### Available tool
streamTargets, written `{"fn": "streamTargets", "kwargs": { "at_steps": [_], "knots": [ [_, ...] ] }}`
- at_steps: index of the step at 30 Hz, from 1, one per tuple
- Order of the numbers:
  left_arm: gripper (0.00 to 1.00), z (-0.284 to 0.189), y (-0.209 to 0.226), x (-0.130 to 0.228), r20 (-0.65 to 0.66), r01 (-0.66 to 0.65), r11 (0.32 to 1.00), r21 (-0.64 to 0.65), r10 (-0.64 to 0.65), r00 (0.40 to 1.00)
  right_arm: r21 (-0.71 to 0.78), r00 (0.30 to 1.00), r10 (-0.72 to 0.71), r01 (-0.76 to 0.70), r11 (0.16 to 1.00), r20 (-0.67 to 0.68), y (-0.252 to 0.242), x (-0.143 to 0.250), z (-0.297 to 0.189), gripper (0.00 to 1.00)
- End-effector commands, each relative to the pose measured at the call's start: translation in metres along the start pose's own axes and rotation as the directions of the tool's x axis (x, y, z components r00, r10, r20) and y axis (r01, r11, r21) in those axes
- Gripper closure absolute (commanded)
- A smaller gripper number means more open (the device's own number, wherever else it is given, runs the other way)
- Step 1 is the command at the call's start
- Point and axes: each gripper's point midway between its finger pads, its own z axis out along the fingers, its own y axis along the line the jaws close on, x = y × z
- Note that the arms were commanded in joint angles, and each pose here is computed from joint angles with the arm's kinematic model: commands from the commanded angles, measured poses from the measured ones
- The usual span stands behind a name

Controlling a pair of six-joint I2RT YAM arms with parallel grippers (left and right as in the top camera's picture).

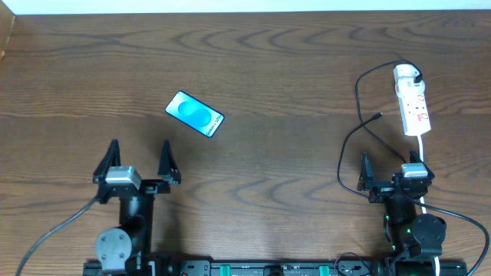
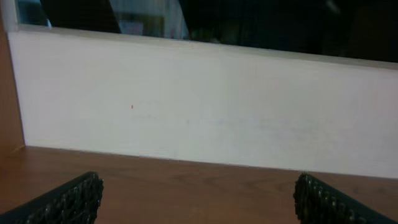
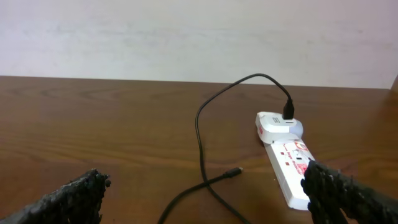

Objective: Plug charger to phone and switch on socket
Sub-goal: 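Move the left gripper forward over the blue Galaxy phone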

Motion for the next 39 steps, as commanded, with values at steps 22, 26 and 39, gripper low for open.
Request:
{"fn": "streamTargets", "kwargs": {
  "at_steps": [22, 26, 39],
  "knots": [
    [0.02, 0.082, -0.004, -0.038, -0.596, 0.15, 0.975, -0.161, -0.218, 0.773, 0.012, 1.0, -0.011, 0.011, 1.0, -0.006, -0.003, 0.002, 0.0, 0.01],
    [0.02, 0.092, -0.009, -0.035, -0.649, 0.147, 0.976, -0.159, -0.215, 0.73, 0.012, 1.0, -0.011, 0.011, 1.0, -0.006, -0.003, 0.002, 0.0, 0.01],
    [0.02, 0.082, -0.024, -0.006, -0.754, 0.185, 0.974, -0.133, -0.22, 0.619, 0.012, 1.0, -0.011, 0.011, 1.0, -0.006, -0.003, 0.002, 0.0, 0.01]
  ]
}}
